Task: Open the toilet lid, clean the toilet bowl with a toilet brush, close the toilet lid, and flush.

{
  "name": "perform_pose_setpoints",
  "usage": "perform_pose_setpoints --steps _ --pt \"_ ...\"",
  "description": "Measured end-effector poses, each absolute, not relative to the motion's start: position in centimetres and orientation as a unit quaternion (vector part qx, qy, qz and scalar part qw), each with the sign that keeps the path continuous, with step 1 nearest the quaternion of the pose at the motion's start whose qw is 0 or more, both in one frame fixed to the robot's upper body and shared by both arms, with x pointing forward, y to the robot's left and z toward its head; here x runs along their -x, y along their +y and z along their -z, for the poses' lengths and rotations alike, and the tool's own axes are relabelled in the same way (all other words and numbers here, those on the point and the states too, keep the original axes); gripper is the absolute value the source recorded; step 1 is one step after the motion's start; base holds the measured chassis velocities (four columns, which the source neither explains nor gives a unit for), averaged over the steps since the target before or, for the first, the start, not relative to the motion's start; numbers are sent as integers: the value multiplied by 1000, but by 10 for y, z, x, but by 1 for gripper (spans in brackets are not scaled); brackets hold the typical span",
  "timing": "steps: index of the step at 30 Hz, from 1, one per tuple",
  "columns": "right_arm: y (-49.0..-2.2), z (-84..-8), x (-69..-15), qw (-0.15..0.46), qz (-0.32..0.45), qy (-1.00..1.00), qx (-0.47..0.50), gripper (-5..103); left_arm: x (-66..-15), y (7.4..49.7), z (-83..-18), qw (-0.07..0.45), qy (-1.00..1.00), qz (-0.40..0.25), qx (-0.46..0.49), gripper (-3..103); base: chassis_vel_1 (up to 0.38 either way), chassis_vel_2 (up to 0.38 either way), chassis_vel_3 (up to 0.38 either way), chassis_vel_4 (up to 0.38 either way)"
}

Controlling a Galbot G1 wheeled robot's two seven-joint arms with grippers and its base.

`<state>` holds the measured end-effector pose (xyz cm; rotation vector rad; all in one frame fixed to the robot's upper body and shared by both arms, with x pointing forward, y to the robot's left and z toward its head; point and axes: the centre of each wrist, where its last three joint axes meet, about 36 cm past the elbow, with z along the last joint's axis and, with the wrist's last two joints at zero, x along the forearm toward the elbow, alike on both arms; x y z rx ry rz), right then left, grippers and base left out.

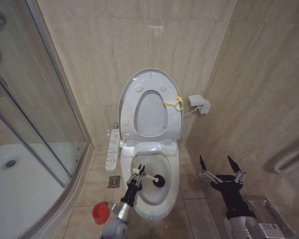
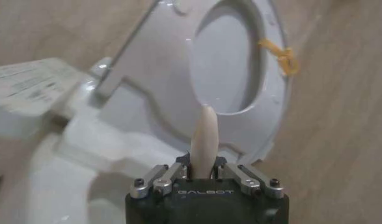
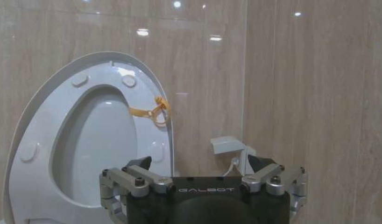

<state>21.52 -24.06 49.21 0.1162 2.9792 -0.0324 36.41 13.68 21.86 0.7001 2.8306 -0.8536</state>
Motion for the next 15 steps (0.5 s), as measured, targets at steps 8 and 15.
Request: perform_pose_setpoints --steps 8,15 --pt "-241 -492 -215 80 11 996 -39 100 -387 132 -205 37 950 232 -205 21 0 0 0 0" --pt "-241 -492 -215 80 11 996 -39 100 -416 136 -222 57 952 196 -229 20 0 0 0 0"
